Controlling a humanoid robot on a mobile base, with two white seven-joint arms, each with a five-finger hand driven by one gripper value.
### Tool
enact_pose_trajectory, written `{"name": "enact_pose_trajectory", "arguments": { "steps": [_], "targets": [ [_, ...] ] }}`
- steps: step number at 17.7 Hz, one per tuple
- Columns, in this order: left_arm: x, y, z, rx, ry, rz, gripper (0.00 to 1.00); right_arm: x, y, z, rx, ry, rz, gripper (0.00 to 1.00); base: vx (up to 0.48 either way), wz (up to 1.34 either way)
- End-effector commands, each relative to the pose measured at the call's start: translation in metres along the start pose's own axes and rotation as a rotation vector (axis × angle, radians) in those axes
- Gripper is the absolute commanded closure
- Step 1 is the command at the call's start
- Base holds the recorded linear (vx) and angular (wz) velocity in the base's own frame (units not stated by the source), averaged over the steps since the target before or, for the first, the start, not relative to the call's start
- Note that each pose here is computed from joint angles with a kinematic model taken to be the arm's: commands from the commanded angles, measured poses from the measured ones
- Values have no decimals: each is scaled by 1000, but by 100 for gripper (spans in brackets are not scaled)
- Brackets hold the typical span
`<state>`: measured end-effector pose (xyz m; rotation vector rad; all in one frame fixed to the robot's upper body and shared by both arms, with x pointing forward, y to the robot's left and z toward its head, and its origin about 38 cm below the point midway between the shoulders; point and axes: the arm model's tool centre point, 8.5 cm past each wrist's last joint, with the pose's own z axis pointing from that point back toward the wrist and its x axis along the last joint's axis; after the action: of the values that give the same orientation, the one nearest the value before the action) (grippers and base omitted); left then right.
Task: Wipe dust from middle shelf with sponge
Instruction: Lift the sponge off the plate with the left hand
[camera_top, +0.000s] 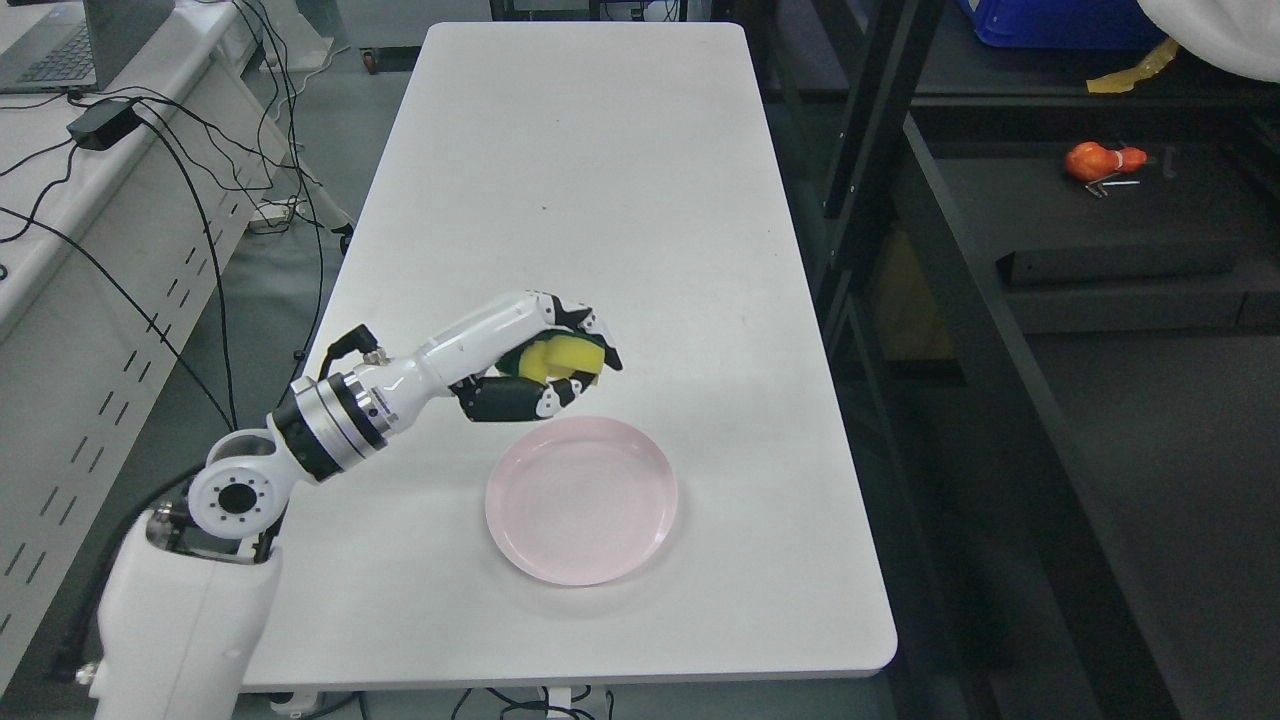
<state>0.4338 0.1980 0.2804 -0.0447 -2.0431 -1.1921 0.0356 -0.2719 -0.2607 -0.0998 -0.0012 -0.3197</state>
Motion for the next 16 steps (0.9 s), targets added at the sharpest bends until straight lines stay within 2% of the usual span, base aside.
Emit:
{"name": "enact_pose_trajectory", "arguments": {
  "steps": [1, 6, 16],
  "targets": [
    [-31, 43, 74, 625, -50, 437, 97, 9, -10, 0, -15, -22, -1, 0, -125, -29],
    [-57, 15, 107, 787, 31, 619, 97, 9, -10, 0, -15, -22, -1, 0, -145, -11],
    [-60, -7, 117, 778, 41, 614, 96, 9, -10, 0, -15, -22, -2, 0, -222, -63]
  ]
}}
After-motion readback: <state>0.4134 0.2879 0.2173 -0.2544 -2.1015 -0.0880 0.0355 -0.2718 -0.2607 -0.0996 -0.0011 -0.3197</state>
